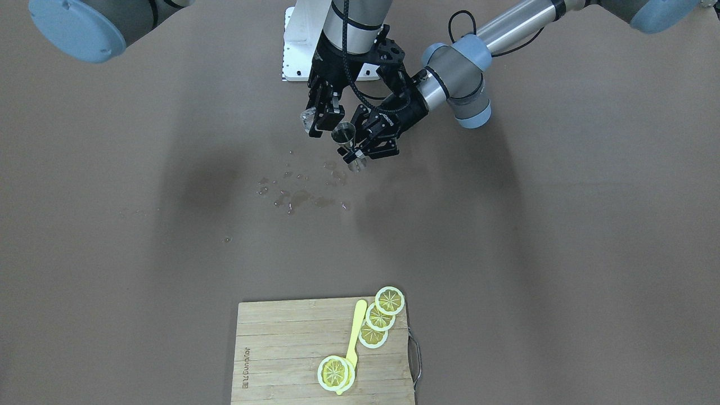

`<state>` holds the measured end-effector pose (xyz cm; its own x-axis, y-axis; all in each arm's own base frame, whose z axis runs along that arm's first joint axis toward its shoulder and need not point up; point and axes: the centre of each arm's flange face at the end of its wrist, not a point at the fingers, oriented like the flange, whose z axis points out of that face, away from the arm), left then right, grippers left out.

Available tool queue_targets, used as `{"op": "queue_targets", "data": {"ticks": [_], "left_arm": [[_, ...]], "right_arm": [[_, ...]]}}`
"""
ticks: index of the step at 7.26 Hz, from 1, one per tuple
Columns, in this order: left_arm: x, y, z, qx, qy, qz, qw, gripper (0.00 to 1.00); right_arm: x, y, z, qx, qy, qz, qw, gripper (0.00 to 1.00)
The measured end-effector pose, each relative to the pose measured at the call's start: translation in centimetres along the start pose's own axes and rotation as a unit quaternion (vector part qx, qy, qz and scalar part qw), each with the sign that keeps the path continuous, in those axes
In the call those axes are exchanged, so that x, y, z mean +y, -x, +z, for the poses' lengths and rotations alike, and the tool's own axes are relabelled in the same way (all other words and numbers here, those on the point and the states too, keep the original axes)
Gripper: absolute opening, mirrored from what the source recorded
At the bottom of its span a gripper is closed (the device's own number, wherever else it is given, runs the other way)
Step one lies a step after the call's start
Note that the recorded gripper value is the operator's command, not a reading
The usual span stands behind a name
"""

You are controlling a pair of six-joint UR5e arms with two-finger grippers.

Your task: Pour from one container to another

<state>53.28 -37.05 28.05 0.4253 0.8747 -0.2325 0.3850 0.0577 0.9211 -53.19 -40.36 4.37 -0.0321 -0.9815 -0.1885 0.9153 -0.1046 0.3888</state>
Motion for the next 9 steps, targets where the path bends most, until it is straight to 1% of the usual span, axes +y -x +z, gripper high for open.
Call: {"op": "queue_targets", "data": {"ticks": [5,7,9], "left_arm": [[0.0,0.0,0.0,0.000,0.000,0.000,1.0000,0.00],[0.0,0.0,0.0,0.000,0.000,0.000,1.0000,0.00],[0.0,0.0,0.0,0.000,0.000,0.000,1.0000,0.00]], "right_arm": [[-0.7,-1.2,0.7,0.005,0.016,0.001,0.9999,0.00],[-0.9,-1.5,0.6,0.007,0.017,-0.001,0.9998,0.00],[-1.3,-2.0,-0.3,0.012,0.015,0.001,0.9998,0.00]]}}
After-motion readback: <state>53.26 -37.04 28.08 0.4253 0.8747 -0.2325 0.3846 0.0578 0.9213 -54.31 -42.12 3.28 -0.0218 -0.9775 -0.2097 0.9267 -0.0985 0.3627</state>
